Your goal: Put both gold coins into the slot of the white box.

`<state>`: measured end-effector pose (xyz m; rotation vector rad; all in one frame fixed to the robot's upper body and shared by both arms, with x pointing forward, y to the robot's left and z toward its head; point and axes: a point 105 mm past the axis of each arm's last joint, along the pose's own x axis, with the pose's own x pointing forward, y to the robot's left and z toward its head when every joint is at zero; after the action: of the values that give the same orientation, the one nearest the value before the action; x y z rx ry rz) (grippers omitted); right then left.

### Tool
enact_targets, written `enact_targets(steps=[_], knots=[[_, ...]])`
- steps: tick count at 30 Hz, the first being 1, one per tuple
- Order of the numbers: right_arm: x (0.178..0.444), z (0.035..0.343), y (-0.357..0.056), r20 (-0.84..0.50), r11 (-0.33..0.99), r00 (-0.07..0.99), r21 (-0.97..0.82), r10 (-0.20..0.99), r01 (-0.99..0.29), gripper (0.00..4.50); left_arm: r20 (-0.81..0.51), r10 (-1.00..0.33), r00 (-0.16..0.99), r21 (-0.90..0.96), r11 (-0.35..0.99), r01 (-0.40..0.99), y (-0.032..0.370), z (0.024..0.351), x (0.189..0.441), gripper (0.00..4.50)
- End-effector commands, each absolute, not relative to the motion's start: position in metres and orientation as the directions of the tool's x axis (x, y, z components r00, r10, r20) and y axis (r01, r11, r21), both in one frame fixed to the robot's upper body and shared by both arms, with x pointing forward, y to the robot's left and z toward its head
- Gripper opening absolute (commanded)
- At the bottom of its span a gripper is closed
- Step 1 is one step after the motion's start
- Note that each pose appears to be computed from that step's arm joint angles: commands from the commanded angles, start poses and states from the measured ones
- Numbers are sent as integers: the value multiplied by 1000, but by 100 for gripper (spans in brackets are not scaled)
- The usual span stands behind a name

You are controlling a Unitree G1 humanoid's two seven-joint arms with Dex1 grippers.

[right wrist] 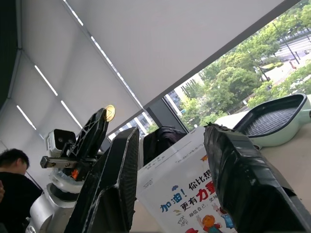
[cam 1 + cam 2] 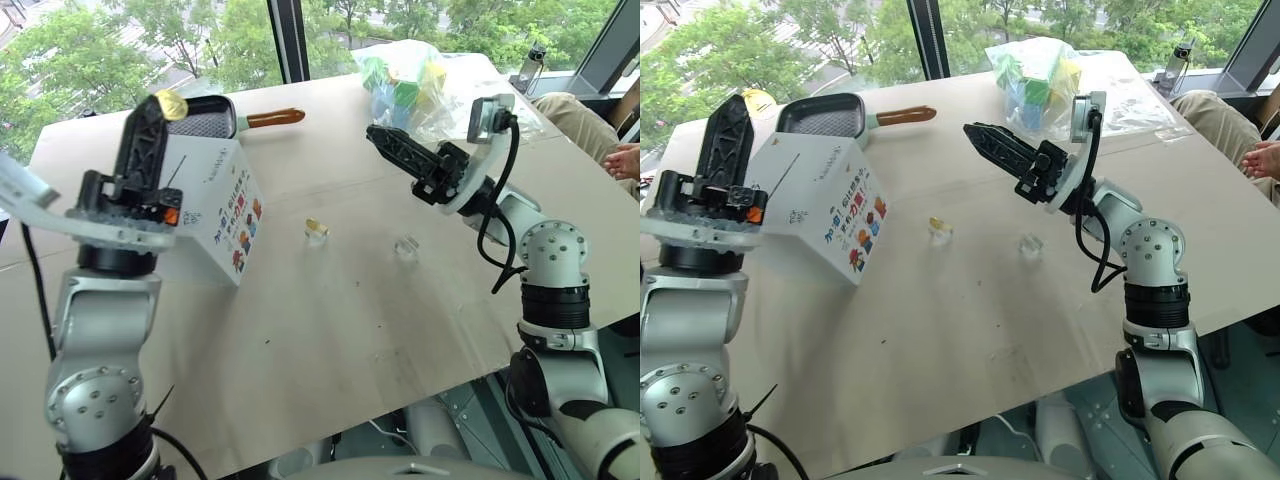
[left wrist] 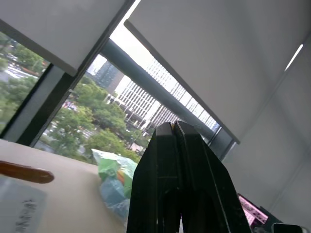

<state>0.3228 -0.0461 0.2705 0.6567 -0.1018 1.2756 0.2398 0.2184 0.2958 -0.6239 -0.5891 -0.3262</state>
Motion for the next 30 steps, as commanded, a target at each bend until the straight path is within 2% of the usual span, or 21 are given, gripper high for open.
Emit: enact_targets(steps=[1,6,10,15,19,30], knots=[[319,288,-46,461,128,282,338,841,-932,229,623,-60,780,-422,813,400,237,302,231,0],[320,292,-42,450,143,282,318,847,-937,229,571,4,821,-440,845,302,259,287,235,0],[317,288,-39,404,140,259,300,877,-944,229,522,5,853,-433,863,260,266,272,245,0],[311,287,-38,375,126,224,268,900,-955,229,511,2,860,-431,866,254,274,267,255,0],[312,289,-41,376,147,237,252,896,-956,229,456,10,890,-444,869,218,287,250,267,0],[312,289,-42,373,170,250,234,894,-957,229,404,-55,913,-424,873,240,277,242,279,0]])
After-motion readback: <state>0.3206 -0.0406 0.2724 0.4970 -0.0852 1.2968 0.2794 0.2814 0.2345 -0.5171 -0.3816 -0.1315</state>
